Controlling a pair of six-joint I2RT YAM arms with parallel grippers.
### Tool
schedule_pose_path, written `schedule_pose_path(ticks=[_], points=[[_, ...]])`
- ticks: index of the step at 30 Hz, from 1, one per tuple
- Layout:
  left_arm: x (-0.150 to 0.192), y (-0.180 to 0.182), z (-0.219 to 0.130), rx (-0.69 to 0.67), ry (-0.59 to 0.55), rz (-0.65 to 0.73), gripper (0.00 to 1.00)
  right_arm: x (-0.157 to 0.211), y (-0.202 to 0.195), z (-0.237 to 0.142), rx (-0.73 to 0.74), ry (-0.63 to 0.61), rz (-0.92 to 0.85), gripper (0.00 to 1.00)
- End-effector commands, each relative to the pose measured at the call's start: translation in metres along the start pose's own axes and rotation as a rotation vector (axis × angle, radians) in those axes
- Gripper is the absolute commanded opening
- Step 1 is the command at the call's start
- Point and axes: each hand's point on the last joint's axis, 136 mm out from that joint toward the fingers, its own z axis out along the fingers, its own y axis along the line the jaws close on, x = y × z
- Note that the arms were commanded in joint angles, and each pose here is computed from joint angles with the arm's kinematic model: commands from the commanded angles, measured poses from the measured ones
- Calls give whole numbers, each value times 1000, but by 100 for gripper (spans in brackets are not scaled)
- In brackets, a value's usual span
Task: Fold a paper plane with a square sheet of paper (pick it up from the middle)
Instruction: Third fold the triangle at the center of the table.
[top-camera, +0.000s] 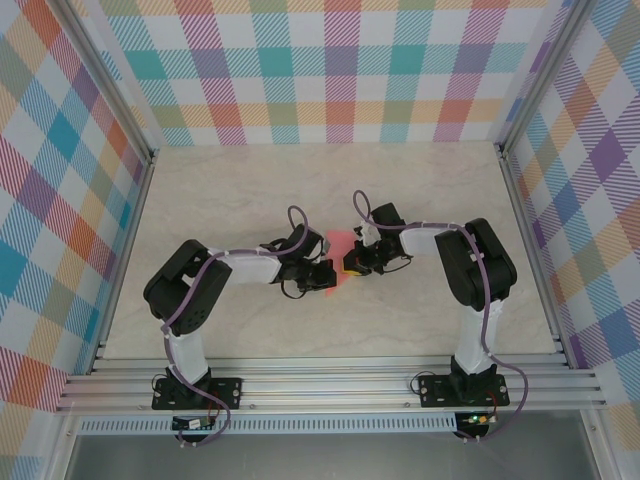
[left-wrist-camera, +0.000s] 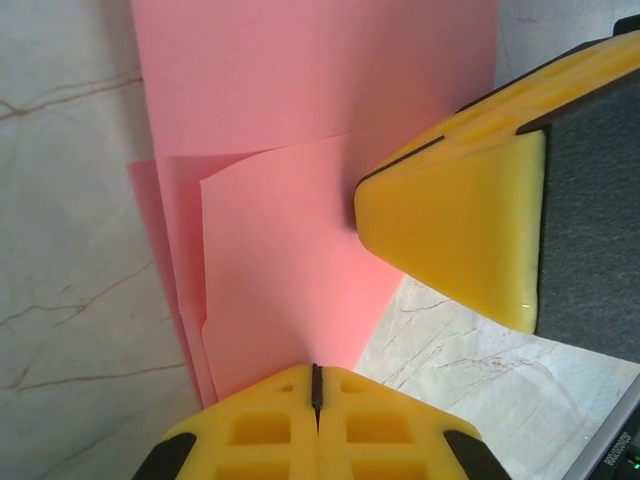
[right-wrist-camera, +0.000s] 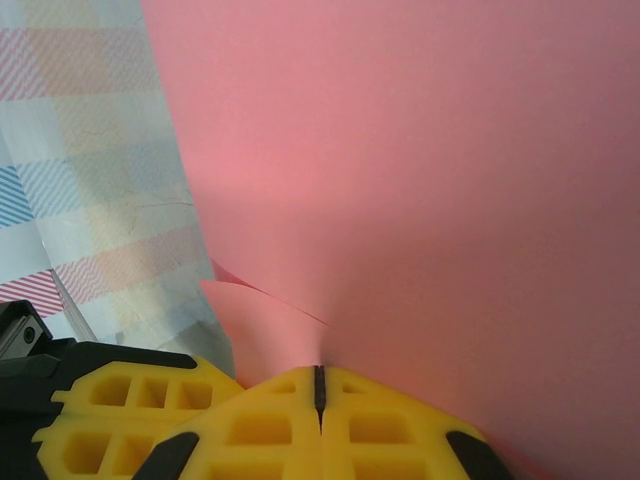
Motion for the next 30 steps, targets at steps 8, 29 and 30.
schedule_pose_path(ticks=[8, 29, 30], points=[[12, 1, -29, -38, 4, -6, 4, 7, -28, 9, 94, 22, 37, 0], [13, -18, 1, 102, 101, -126, 4, 9, -30, 7, 114, 24, 35, 0], [15, -12, 2, 80, 101, -130, 4, 9, -31, 7, 116, 24, 38, 0]])
